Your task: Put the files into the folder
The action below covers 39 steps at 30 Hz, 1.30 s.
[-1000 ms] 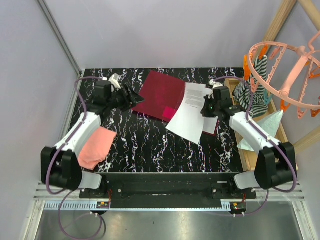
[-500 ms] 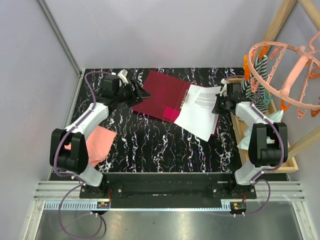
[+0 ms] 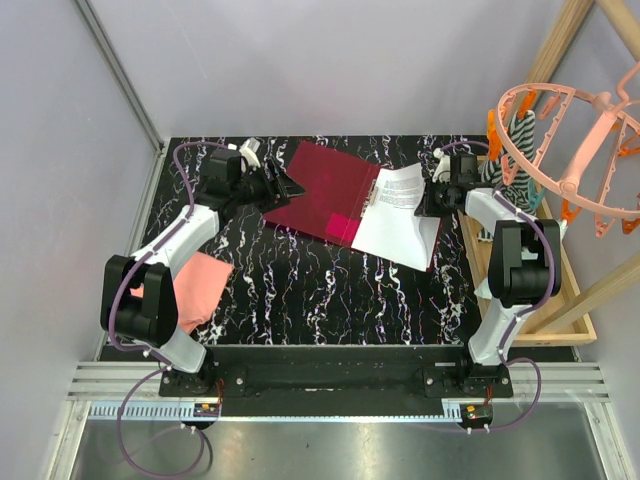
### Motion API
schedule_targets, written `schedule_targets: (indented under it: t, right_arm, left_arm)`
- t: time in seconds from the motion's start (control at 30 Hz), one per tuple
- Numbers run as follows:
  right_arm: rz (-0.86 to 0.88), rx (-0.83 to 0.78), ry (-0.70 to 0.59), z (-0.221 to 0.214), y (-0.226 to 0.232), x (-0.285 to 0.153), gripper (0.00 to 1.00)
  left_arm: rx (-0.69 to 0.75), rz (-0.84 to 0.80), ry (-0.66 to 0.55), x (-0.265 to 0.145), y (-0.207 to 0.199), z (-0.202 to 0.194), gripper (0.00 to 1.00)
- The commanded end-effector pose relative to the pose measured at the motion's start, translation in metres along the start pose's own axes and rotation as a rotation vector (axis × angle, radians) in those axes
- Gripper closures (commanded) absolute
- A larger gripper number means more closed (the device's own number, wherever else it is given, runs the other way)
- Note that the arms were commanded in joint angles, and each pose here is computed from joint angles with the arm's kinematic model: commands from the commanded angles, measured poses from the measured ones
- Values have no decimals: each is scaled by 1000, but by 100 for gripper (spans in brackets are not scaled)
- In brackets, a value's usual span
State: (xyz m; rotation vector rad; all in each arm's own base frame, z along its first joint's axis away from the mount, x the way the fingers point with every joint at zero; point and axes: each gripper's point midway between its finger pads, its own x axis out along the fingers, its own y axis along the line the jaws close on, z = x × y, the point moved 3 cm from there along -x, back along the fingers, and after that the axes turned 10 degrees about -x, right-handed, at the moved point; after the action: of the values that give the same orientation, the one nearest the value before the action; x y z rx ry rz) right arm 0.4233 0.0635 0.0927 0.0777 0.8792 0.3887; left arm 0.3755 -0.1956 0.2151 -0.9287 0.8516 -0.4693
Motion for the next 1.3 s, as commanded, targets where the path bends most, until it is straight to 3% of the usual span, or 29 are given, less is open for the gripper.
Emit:
schedule_targets:
  t: [0.0, 0.37, 0.4, 0.43, 0.53, 0.57, 0.63, 0.73, 0.83, 1.27]
  right_arm:
    - [24, -31, -39, 20, -4, 0, 100]
    - [-23, -31, -36, 24, -13, 4, 100]
    - [-32, -25, -34, 24, -15, 5, 96]
    - [-41, -17, -31, 23, -16, 5, 80]
    - [-71, 18, -18, 18, -19, 6, 66]
    - [-89, 32, -10, 15, -21, 7, 58]
    - [-99, 66, -1, 10, -22, 8, 53]
    - [-141, 118, 13, 2, -36, 7, 53]
    - [-170, 133, 17, 0, -41, 6, 69]
    - [-129, 123, -27, 15, -38, 8, 80]
  left_arm:
    - [51, -81, -3, -1, -21, 5, 30]
    - [58, -88, 30, 8, -25, -6, 30]
    - [57, -90, 34, 9, -26, -7, 30]
    - [56, -91, 37, 9, -26, -8, 30]
    - [57, -92, 41, 10, -27, -10, 30]
    - [59, -93, 44, 10, -27, -12, 30]
    - [59, -95, 46, 10, -28, -12, 30]
    - [63, -102, 46, 10, -31, -13, 30]
    - [66, -104, 50, 10, -32, -15, 30]
    - [73, -117, 52, 7, -39, -20, 30]
